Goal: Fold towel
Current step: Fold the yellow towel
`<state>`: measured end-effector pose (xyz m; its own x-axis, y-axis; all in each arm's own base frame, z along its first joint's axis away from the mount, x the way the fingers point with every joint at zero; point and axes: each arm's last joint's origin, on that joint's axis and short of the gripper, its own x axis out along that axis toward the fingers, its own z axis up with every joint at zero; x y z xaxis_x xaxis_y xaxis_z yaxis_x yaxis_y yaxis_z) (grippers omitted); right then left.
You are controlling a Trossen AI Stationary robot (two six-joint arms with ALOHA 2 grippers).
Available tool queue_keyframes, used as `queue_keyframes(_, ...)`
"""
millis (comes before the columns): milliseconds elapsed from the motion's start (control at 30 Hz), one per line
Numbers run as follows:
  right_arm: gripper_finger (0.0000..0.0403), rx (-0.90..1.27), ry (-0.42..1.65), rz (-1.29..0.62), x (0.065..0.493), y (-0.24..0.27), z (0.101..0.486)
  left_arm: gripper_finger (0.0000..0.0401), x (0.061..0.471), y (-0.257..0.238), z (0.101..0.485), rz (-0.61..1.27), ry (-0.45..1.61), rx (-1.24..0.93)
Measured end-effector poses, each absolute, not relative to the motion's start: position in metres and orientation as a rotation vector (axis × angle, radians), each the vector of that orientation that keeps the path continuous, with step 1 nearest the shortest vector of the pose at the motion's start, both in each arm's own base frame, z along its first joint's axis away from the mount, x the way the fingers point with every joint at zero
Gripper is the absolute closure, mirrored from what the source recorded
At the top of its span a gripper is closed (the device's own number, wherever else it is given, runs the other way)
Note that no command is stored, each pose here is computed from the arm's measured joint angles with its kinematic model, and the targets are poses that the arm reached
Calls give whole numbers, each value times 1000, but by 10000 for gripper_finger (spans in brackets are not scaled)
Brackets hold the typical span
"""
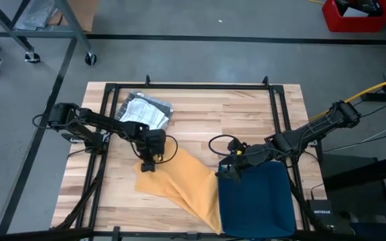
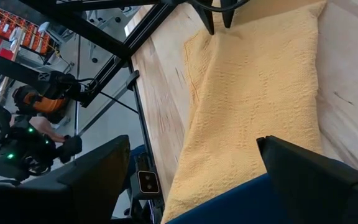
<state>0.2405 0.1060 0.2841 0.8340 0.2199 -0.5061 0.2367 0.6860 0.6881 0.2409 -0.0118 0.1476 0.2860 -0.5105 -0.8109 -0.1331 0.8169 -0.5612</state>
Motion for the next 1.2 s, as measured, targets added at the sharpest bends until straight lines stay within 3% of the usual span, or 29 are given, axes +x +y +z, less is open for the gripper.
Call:
queue_keyframes(333,40,828,602,-10,240,106,284,246,215,-12,141,-54,1550,-454)
queue_keyframes(500,40,828,602,-10,240,106,284,246,202,-18,141,31,1681,-491)
queue_keyframes(933,40,828,602,-10,240,106,284,246,201,-76,143,-181,1709,-614)
queue_keyframes(1200,40,820,588,-39,242,106,283,246,201,-84,142,-129,1665,-541)
